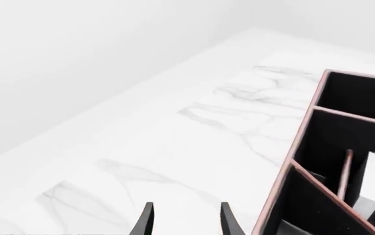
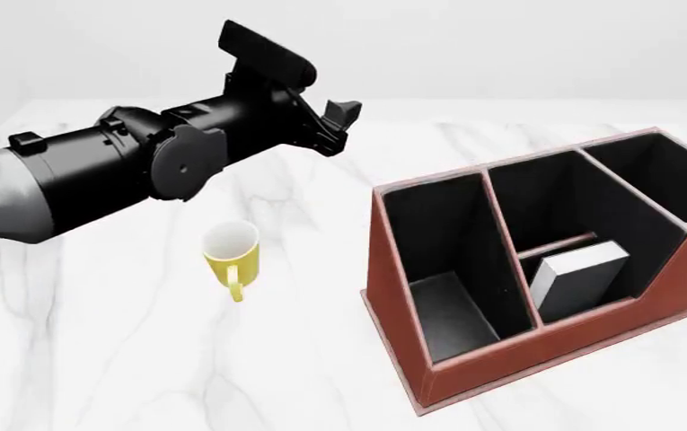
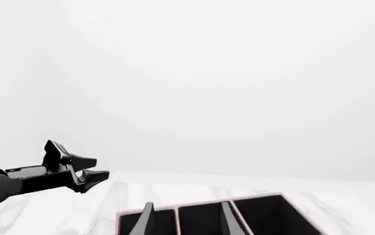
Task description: Pick up the book and place it in the back compartment of the caddy.
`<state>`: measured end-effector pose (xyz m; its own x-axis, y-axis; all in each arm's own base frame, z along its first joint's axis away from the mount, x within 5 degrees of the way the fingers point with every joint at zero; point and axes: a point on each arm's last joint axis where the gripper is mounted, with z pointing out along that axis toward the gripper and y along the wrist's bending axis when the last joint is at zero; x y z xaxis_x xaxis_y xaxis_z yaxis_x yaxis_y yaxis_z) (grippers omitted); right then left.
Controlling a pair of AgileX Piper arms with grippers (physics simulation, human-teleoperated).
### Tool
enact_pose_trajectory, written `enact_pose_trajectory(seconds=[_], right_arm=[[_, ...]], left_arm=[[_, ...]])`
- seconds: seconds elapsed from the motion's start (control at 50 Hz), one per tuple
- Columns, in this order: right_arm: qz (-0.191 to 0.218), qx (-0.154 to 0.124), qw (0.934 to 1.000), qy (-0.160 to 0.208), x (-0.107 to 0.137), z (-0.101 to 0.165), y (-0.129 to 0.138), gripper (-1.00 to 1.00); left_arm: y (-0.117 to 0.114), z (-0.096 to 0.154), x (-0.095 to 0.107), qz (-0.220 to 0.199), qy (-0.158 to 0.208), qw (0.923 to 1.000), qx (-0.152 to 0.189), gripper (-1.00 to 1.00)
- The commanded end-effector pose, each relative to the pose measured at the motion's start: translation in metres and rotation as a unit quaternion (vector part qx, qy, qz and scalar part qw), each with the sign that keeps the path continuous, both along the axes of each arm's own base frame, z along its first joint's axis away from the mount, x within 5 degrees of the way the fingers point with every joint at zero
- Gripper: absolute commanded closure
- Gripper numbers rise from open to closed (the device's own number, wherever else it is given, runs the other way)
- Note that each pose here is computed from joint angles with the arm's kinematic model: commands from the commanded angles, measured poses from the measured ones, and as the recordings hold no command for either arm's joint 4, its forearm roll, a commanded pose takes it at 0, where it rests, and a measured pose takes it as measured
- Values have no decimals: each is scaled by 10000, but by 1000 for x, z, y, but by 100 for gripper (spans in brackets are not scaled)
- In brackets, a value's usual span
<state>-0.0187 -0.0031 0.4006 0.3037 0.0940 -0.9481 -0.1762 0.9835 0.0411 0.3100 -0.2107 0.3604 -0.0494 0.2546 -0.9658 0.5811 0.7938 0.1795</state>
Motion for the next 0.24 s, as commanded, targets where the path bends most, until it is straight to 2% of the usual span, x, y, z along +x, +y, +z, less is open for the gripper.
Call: enact_pose_trajectory(seconds=[0.02, 0.08, 0.18, 0.24], right_arm=[[206, 344, 9985, -380, -53, 56, -10, -100], [156, 336, 9985, -409, -64, 58, -12, -100], [21, 260, 9991, -344, -66, 51, -10, -100], [-39, 295, 9987, -422, -79, 54, -11, -100]], left_arm=[[8, -2, -8, 38, -26, 9999, -100, -100], [10, -8, -8, 70, 11, 9999, -102, -100], [11, -12, -4, 115, 23, 9998, -129, -100], [8, -15, -5, 82, 33, 9998, -164, -100]])
